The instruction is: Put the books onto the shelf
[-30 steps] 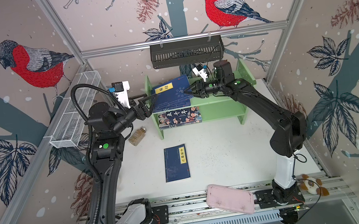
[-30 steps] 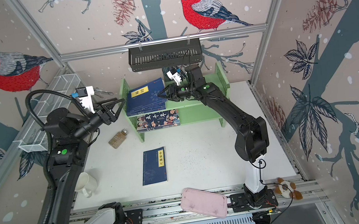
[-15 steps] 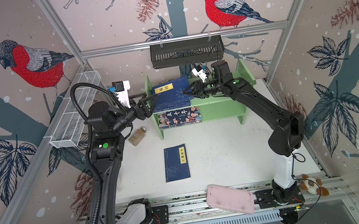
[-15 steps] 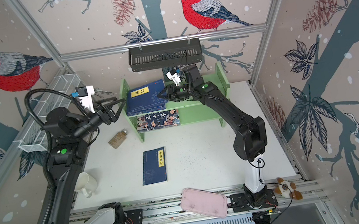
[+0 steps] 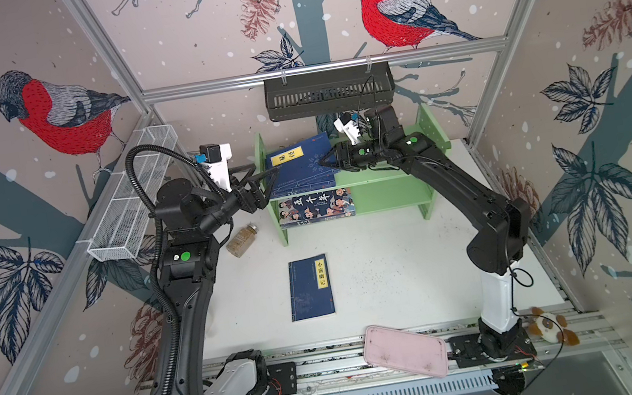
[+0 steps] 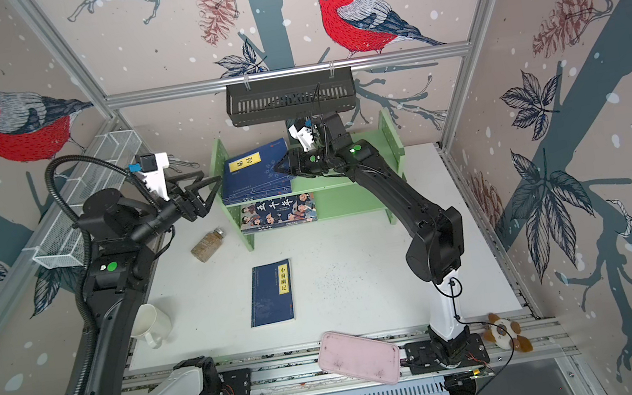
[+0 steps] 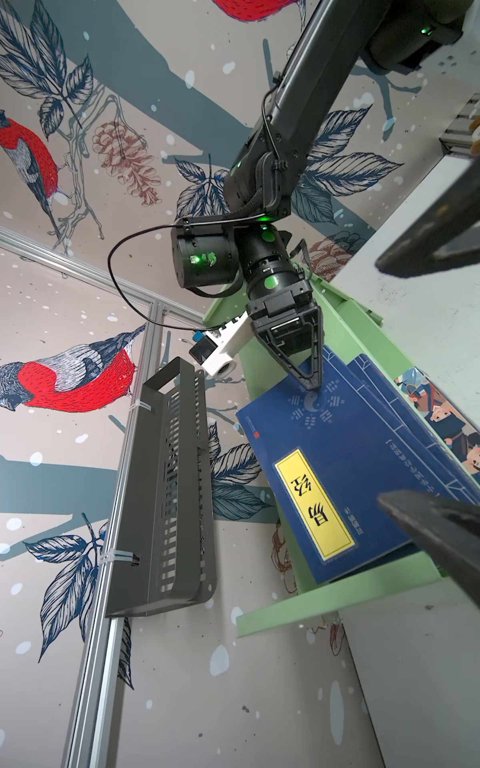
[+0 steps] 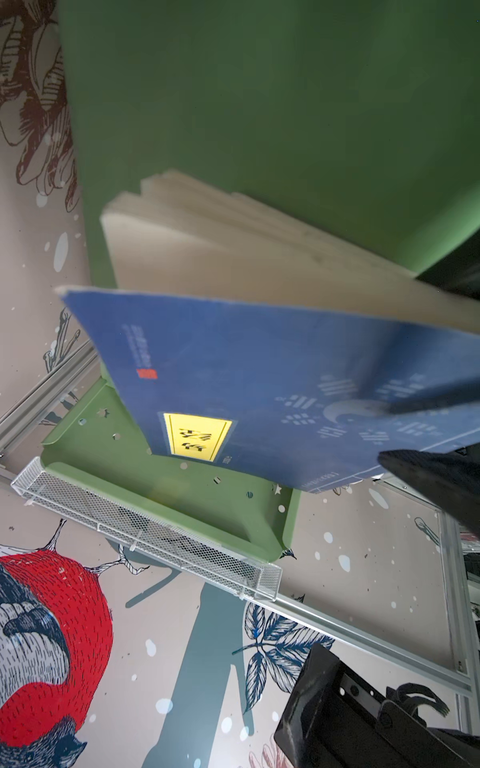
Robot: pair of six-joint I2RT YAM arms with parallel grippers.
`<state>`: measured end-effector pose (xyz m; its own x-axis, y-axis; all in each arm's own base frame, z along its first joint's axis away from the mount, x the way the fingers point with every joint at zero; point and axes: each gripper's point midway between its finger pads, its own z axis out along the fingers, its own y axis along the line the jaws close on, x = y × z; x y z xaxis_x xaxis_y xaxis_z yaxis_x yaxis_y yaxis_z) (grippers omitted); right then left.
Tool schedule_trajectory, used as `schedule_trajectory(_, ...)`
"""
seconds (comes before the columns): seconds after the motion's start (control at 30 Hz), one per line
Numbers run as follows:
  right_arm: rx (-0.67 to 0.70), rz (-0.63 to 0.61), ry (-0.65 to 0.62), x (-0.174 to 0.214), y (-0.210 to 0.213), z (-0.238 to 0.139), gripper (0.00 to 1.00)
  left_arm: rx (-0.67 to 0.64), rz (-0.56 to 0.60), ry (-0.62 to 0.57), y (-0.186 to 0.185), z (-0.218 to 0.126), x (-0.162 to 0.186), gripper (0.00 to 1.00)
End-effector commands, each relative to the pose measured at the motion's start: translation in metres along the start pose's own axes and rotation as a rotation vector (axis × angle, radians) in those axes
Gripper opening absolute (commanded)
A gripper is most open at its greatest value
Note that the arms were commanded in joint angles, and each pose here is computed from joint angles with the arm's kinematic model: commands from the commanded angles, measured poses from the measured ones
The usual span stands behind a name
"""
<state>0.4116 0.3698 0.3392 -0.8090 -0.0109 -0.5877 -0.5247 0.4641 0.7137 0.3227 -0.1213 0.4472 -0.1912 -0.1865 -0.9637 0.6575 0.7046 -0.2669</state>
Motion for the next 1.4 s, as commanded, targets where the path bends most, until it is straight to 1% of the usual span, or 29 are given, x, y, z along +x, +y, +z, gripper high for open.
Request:
schedule_trajectory(0.0, 0.071, -0.034, -0.012, -0.001, -0.008, 0.001, 0.54, -0.012, 0.048, -0.006, 0.004, 0.001, -0.001, 0.81)
schedule_trajectory(0.37, 0.215, -0.089, -0.017, -0.001, -0.015, 0.005, 0.55, -0.014, 0.07, 0.013, 0.011, 0.006, 0.01, 0.81)
schedule_trajectory(0.6, 0.266, -0.117, -0.045, -0.005, -0.011, 0.001, 0.56, -0.026, 0.098, 0.022, 0.017, 0.01, 0.013, 0.82)
schedule_trajectory(0.87, 0.269, -0.137, -0.081, -0.01, 0.001, -0.011, 0.56, -0.106, 0.176, 0.062, 0.034, 0.01, 0.024, 0.82)
schedule_trajectory(1.17, 0.259, -0.13, -0.06, -0.004, -0.001, -0.007, 0.55, -0.117, 0.187, 0.074, 0.038, 0.011, 0.029, 0.82)
schedule_trajectory(1.37, 0.254, -0.133, -0.057, -0.001, 0.002, -0.009, 0.51, -0.12, 0.193, 0.076, 0.038, 0.011, 0.029, 0.82)
